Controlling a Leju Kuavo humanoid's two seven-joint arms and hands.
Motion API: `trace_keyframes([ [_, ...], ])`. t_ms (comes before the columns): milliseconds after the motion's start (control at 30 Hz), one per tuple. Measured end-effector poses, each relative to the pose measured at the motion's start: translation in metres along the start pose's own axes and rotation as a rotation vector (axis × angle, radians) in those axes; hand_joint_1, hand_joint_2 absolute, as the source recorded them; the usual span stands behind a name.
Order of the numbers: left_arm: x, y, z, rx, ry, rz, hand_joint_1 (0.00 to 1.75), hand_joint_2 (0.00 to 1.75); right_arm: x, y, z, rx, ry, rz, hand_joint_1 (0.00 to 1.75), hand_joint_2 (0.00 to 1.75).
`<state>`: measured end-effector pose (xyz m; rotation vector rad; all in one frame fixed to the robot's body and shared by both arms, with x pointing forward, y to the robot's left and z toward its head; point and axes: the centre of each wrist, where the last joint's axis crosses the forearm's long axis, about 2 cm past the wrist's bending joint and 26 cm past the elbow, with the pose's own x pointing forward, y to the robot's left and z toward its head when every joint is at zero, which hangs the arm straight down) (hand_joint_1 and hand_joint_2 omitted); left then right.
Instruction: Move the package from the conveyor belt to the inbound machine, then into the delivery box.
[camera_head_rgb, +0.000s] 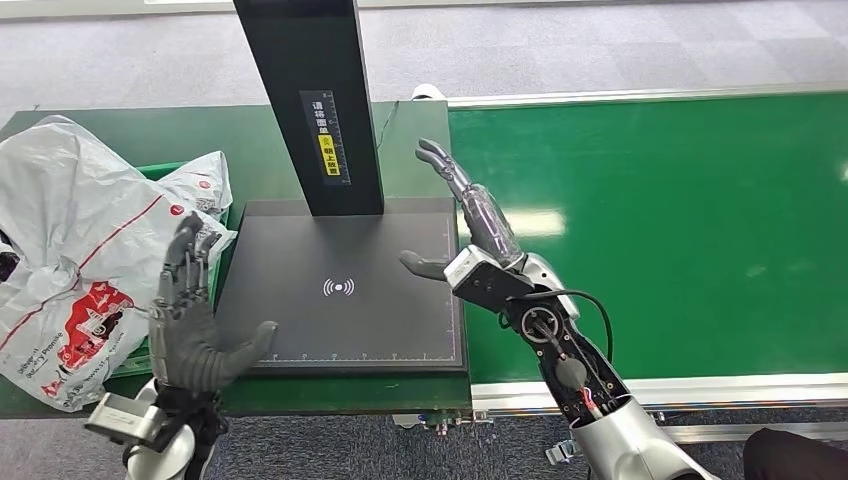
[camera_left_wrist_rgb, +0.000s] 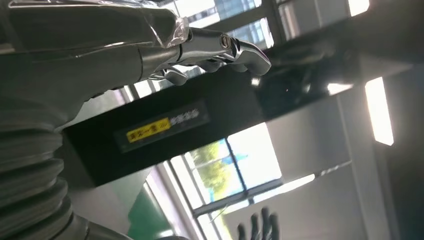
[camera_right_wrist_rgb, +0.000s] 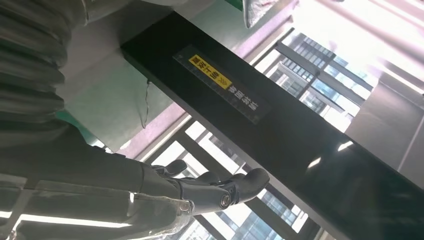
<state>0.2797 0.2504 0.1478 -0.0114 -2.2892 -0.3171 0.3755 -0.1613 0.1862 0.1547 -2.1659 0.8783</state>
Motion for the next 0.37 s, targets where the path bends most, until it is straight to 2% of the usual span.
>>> trace_keyframes([
  [133,-0.007,-0.006,0.008,-0.072,0.038,-0.002,0.00,1.75,-0.003,0.000,0.002,0.023,0.022,-0.009,0.00,1.75],
  [367,-0.012,-0.008,0.015,-0.118,0.089,0.012,0.00,1.75,-0.006,-0.001,0.002,0.050,0.059,-0.028,0.00,1.75],
])
